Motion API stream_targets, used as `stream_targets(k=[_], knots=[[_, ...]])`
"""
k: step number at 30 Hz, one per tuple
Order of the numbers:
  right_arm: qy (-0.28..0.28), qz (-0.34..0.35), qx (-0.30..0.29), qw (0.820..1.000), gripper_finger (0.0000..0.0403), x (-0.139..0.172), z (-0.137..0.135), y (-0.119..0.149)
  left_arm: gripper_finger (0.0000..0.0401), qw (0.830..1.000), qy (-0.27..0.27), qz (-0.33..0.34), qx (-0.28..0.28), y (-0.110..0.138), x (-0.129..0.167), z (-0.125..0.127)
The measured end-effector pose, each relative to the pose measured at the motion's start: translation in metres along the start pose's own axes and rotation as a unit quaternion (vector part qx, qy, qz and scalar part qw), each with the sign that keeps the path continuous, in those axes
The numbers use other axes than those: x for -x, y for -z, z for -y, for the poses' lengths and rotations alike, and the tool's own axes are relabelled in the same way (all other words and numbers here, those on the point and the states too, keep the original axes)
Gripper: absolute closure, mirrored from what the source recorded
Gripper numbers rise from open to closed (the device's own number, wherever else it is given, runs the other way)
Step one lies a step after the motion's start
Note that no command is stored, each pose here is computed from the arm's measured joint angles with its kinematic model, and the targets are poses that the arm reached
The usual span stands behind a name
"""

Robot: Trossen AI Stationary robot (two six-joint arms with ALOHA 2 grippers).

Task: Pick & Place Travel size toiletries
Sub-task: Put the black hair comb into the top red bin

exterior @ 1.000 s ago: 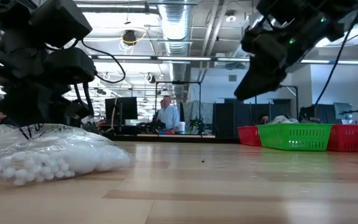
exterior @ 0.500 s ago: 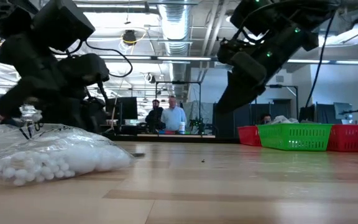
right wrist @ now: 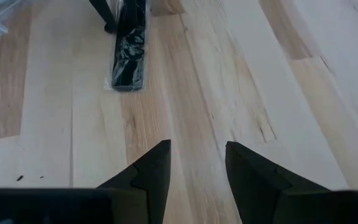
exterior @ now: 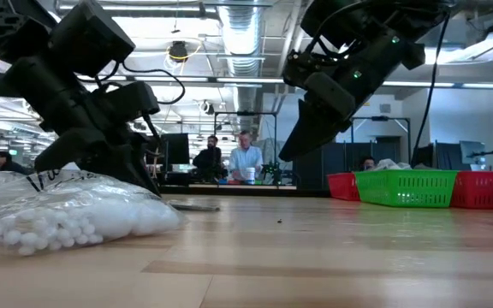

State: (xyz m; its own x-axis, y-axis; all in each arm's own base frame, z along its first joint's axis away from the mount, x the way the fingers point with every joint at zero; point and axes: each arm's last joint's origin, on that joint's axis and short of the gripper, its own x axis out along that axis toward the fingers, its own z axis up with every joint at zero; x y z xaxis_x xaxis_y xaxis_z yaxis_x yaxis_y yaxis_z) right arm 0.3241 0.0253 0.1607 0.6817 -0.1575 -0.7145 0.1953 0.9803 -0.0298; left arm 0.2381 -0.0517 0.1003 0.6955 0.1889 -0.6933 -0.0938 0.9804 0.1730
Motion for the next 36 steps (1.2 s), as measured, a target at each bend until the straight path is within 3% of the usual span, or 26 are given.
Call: stream_targets(k=[6,10,19,26,36], knots=[[-0.001,0.002,0.001,1.0,0.0264,0.0,0.0,0.0,0.0307,1.0,-0.012,-0.003,-0.01,0.002,-0.006,0.0],[-0.002,0.007,0.0,1.0,0.0266,0.0,-0.001,-0.001,0.0315,0.999,-0.033,-0.015,0.018,0.006,-0.014,-0.005],[-0.025,0.034,0.02,0.999,0.0266,-0.016,-0.012,0.001,0.0396,0.998,-0.035,0.001,0.042,0.004,-0.017,-0.008],[-0.031,0.067,0.043,0.996,0.0267,-0.038,-0.018,0.005,0.04,0.998,-0.03,0.005,0.047,0.003,-0.018,-0.008],[-0.027,0.046,0.061,0.997,0.0259,-0.073,-0.027,0.005,0.0401,0.998,-0.027,0.016,0.061,0.001,-0.018,-0.007]])
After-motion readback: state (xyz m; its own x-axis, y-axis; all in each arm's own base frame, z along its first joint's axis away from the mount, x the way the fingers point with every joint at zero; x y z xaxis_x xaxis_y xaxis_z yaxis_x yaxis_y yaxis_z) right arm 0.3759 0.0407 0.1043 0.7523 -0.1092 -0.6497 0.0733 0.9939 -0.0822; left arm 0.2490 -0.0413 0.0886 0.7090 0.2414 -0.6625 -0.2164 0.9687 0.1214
